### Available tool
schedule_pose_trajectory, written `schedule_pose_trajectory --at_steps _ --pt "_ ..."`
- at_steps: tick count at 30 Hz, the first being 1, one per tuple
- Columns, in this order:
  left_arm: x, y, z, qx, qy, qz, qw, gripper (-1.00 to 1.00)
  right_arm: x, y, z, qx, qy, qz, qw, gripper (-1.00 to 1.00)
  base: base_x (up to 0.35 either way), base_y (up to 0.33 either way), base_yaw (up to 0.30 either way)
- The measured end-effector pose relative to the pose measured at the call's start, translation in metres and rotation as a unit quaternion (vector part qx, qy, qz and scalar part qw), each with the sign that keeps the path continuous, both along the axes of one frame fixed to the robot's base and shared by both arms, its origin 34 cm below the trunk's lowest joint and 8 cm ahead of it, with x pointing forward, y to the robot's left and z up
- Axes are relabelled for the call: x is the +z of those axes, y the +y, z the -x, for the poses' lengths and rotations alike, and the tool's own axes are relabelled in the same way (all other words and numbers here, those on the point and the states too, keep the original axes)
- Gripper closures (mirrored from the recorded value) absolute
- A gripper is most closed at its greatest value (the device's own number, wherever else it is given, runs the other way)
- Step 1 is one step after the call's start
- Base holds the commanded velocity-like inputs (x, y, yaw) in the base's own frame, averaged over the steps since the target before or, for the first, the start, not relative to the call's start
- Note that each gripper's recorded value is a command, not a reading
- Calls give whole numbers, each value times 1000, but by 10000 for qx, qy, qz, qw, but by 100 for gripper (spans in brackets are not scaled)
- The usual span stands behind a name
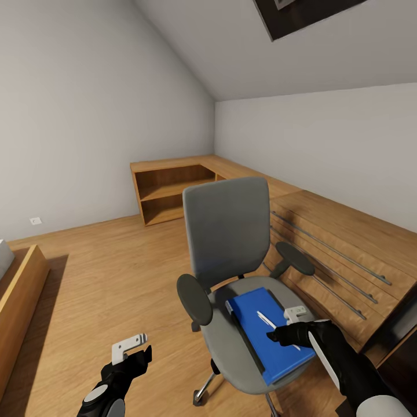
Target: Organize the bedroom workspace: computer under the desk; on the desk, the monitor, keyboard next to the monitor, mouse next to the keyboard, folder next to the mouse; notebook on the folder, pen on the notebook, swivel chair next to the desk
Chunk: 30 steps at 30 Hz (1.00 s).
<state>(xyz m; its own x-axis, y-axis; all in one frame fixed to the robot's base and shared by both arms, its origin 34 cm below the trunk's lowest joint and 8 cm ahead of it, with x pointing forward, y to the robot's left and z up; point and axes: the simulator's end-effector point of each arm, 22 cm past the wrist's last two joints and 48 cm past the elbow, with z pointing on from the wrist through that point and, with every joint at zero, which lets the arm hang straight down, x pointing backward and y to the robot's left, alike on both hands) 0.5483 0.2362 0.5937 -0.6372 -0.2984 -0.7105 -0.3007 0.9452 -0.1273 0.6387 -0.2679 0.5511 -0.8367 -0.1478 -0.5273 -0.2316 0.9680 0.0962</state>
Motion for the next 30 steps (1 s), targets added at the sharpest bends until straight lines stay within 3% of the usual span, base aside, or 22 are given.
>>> schedule_pose_trajectory --at_steps 10,11,30 --pt "0 0 0 -1 0 0 10000 -100 0 0 0 -1 1 -1 10000 -100 0 0 0" --pt "0 0 0 -1 0 0 10000 -100 0 0 0 3 2 4 10000 100 0 0 0" --pt "0 0 0 -1 0 0 10000 -100 0 -1 0 -1 1 12 10000 100 0 0 0"
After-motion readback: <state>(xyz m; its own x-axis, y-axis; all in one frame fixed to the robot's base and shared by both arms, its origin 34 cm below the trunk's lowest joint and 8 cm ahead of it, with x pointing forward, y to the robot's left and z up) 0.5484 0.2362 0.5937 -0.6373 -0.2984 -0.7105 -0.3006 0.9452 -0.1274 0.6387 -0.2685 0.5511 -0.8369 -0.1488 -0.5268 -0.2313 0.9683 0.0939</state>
